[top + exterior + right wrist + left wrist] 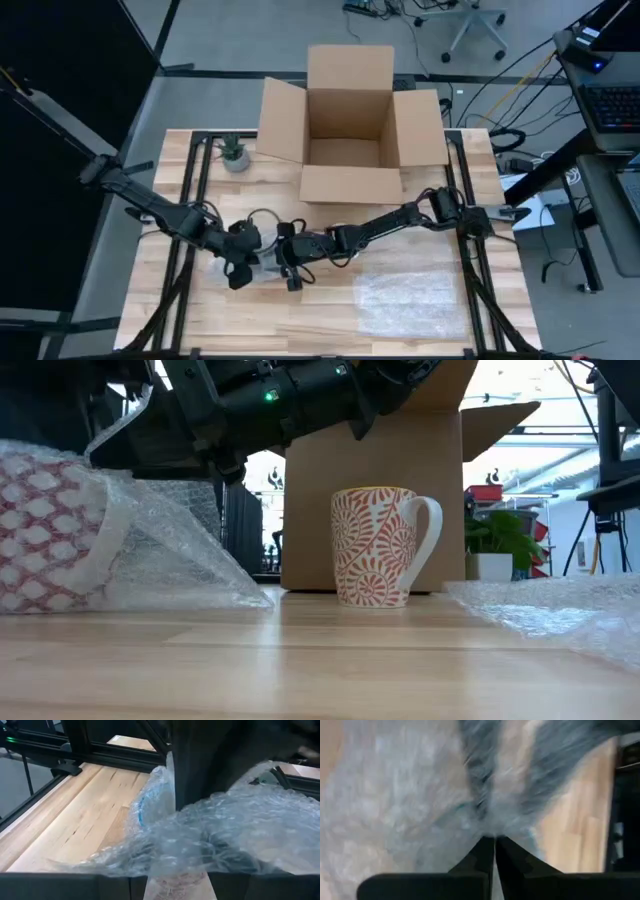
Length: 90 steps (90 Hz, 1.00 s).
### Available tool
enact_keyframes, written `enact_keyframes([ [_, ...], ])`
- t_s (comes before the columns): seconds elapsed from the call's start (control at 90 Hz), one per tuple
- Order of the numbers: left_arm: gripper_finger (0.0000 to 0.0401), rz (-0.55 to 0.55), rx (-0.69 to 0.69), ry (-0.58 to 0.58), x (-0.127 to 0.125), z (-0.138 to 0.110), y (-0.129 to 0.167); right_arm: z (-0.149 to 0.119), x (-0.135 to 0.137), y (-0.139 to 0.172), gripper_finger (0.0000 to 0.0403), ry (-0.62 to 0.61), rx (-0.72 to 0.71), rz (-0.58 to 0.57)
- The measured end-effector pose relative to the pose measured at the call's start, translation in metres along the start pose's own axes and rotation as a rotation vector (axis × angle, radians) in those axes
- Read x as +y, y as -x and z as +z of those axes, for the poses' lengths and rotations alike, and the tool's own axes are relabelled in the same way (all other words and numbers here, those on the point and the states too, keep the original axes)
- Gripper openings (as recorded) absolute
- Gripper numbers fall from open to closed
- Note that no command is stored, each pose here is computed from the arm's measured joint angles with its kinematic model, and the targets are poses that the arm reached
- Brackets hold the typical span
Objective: Wrap mug
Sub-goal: Wrap the red mug with the bubble wrap
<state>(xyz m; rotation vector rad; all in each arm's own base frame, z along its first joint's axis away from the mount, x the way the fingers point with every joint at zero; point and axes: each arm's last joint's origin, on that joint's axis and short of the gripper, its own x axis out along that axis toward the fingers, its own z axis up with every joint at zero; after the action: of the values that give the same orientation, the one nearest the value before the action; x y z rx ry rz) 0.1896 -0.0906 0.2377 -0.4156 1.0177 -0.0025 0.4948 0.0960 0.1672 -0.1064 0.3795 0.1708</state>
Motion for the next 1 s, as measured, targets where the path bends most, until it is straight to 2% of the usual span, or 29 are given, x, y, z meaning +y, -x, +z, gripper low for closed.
enact_keyframes([
  [0.178, 0.0002, 0.017, 0.019, 0.001, 0.0, 0.002, 0.02, 0.0, 0.0, 0.0, 0.0157, 0.004, 0.001, 0.0],
  [0.344, 0.0001, 0.087, 0.048, 0.06, 0.004, 0.0, 0.043, 0.0, 0.0, 0.0, 0.0157, 0.003, 0.004, -0.001],
  [0.444, 0.0001, 0.139, 0.021, 0.068, 0.009, -0.001, 0.053, -0.001, 0.0, 0.0, 0.0157, 0.004, 0.004, -0.001],
  [0.6, 0.0001, 0.13, -0.013, 0.101, 0.013, -0.005, 0.065, -0.001, 0.0, 0.0, 0.0157, 0.004, 0.005, -0.001],
  [0.856, 0.0001, 0.307, 0.107, 0.34, 0.032, -0.026, 0.078, -0.001, 0.0, 0.0, 0.0157, 0.004, 0.006, -0.001],
  [1.0, 0.0001, 0.348, 0.247, 0.375, 0.037, -0.042, 0.07, -0.001, 0.0, 0.0, 0.0157, 0.008, 0.007, 0.0],
])
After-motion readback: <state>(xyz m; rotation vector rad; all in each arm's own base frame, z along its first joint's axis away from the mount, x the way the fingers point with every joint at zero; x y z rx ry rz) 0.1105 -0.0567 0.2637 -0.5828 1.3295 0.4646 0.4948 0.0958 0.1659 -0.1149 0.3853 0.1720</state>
